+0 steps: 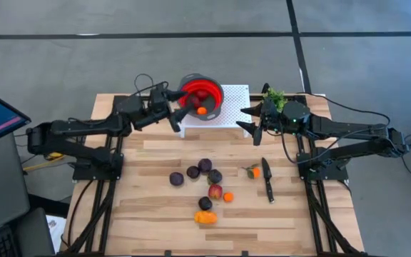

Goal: Pick & Place Fruit
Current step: Put the plum into the strainer bowl on the shelf

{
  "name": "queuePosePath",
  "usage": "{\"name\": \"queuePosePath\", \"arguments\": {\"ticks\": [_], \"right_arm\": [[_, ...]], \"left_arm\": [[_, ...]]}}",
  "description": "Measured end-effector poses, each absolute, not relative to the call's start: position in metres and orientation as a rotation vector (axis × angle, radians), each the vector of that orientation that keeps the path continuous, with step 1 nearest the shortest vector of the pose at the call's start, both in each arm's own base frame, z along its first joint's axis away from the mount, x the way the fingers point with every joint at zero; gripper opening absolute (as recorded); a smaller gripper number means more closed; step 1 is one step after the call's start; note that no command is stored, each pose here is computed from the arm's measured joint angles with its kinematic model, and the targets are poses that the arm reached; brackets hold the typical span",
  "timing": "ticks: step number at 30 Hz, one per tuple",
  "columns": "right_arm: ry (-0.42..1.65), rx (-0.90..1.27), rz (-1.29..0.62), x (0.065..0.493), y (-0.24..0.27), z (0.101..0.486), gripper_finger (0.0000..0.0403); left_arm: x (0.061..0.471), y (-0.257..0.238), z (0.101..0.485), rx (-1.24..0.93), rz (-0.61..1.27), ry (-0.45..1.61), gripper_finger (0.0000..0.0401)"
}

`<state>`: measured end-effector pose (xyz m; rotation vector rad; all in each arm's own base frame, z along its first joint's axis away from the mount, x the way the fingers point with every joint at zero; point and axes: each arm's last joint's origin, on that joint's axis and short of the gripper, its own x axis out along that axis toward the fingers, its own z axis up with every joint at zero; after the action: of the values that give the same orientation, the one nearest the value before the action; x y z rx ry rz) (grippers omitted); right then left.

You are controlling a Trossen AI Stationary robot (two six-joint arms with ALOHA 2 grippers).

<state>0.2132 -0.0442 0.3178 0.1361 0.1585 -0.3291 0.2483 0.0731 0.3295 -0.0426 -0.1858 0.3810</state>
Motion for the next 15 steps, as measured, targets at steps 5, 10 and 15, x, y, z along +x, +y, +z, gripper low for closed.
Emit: {"name": "queuePosePath", "arguments": {"ticks": [5,10,15], "right_arm": [[0.159,0.136,-0.325,0.213,-0.043,0.318,0.026],[0.159,0.137,-0.325,0.213,-0.043,0.318,0.026],[0.159,0.137,-0.326,0.213,-0.043,0.318,0.026]], "left_arm": [[0.254,0.048,0.328,-0.048,0.237,-0.154,0.0273],[0.258,0.023,0.317,-0.059,0.134,-0.042,0.0273],[0.259,0.003,0.308,-0.058,0.063,0.052,0.0273]]}}
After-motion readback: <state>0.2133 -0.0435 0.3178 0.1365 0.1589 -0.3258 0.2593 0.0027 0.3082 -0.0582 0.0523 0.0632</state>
